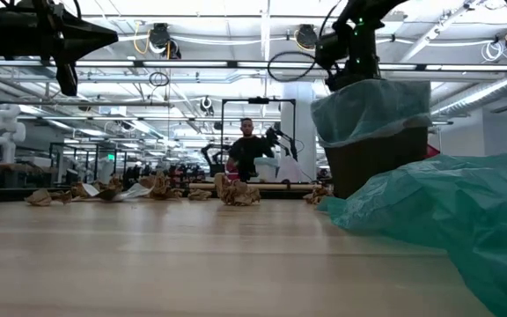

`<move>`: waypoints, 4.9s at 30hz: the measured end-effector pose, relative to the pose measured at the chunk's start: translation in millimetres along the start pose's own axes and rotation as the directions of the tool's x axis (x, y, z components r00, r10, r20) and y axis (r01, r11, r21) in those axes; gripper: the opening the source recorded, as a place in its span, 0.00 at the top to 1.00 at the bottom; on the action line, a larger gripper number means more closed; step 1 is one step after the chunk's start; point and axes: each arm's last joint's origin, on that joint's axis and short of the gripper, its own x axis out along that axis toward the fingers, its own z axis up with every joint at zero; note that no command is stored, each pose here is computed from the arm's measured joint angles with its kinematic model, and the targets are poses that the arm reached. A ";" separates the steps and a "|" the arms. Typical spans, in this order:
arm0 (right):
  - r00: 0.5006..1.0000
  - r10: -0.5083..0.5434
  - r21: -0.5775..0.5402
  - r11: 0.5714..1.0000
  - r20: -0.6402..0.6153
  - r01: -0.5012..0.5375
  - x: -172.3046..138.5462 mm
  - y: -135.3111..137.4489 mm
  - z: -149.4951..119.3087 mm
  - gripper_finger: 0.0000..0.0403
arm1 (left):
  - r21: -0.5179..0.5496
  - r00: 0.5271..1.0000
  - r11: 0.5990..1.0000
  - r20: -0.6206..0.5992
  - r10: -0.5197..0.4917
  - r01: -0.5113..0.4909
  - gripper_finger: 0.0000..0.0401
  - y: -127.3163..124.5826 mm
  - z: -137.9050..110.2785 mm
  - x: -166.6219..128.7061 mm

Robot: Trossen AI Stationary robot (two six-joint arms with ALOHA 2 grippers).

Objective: Place trash/remove bag and relplace
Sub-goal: Put the pink trash bag into the black trash bin, then put the brown napkin into the black trash bin

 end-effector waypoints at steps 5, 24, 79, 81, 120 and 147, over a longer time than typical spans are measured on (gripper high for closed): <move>0.997 -0.003 -0.068 0.998 0.081 0.008 -28.7 -5.0 2.0 1.00 | 0.000 1.000 1.000 0.000 0.000 0.000 0.95 0.0 0.0 0.0; 1.000 0.013 -0.321 0.947 -0.006 -0.014 -3.0 -33.1 -3.7 1.00 | 0.008 1.000 1.000 -0.004 0.002 -0.002 0.95 0.2 -0.4 0.0; 0.983 0.163 -0.311 0.933 -0.082 -0.181 26.9 -31.3 -17.9 1.00 | 0.024 0.999 0.999 -0.042 0.028 -0.027 0.95 2.8 -4.2 -0.1; 0.986 0.158 -0.303 0.938 -0.055 -0.167 14.5 -32.9 -19.2 1.00 | 0.024 0.999 0.999 -0.041 0.027 -0.026 0.95 2.7 -4.1 -0.1; 0.926 0.367 -0.510 0.814 0.082 -0.278 -60.2 121.8 24.1 0.56 | 0.017 0.999 0.999 -0.031 0.039 -0.038 0.95 2.9 -3.7 -0.1; 0.963 0.268 -0.456 0.861 0.030 -0.225 93.5 125.6 32.0 0.41 | 0.017 0.999 0.999 -0.031 0.038 -0.038 0.95 2.9 -3.7 -0.1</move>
